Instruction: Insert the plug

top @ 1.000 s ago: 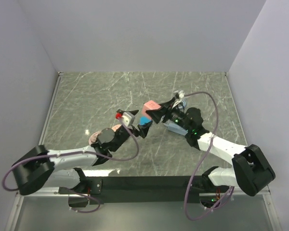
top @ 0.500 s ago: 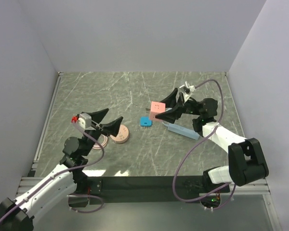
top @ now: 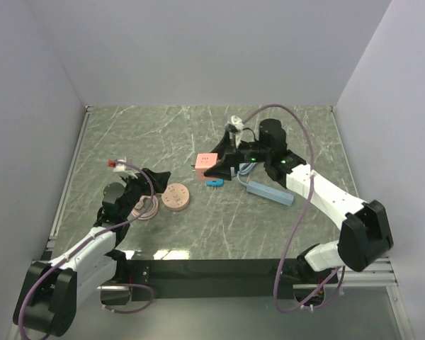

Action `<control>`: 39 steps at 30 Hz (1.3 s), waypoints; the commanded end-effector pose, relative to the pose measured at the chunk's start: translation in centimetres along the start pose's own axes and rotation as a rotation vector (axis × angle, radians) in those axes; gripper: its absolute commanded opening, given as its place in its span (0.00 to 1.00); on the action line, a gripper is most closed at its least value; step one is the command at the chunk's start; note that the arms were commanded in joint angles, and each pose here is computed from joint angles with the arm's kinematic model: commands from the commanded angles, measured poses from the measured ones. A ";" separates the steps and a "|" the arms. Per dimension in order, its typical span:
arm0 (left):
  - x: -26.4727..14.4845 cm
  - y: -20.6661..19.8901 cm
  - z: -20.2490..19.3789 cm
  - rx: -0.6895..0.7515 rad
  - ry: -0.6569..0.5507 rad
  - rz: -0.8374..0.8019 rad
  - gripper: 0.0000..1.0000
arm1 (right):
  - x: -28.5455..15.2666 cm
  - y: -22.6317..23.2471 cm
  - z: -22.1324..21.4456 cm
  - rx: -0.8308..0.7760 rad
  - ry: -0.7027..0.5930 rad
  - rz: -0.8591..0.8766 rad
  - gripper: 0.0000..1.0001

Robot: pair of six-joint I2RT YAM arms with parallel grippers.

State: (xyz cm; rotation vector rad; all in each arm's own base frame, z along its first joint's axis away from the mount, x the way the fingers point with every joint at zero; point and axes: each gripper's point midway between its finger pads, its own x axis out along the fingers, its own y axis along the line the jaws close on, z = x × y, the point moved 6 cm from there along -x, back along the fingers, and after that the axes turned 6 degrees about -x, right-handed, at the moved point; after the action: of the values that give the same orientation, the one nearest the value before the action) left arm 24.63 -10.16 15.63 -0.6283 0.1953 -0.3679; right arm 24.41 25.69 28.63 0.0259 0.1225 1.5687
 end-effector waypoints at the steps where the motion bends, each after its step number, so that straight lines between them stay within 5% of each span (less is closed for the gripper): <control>1: 0.0 -0.4 0.2 -0.038 -0.005 -0.019 0.96 | 1.6 -1.7 -1.8 0.068 0.137 -0.136 0.06; 7: -0.3 0.6 -0.1 -0.078 0.003 0.075 0.94 | 3.7 -2.7 -3.1 0.125 0.213 -0.184 0.05; 24: -2.4 0.7 -3.5 -0.163 0.173 0.214 0.92 | 1.5 -3.1 -3.3 0.143 0.119 -0.208 0.04; 39: -1.7 0.4 -6.2 -0.239 0.287 0.151 0.93 | 0.1 -2.8 -3.5 0.138 0.083 -0.240 0.04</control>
State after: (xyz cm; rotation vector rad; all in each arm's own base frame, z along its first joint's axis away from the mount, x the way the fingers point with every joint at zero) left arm 20.81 -11.89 9.27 -0.7655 0.6066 -0.2357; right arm 26.96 25.84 21.89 0.0521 0.4241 1.3011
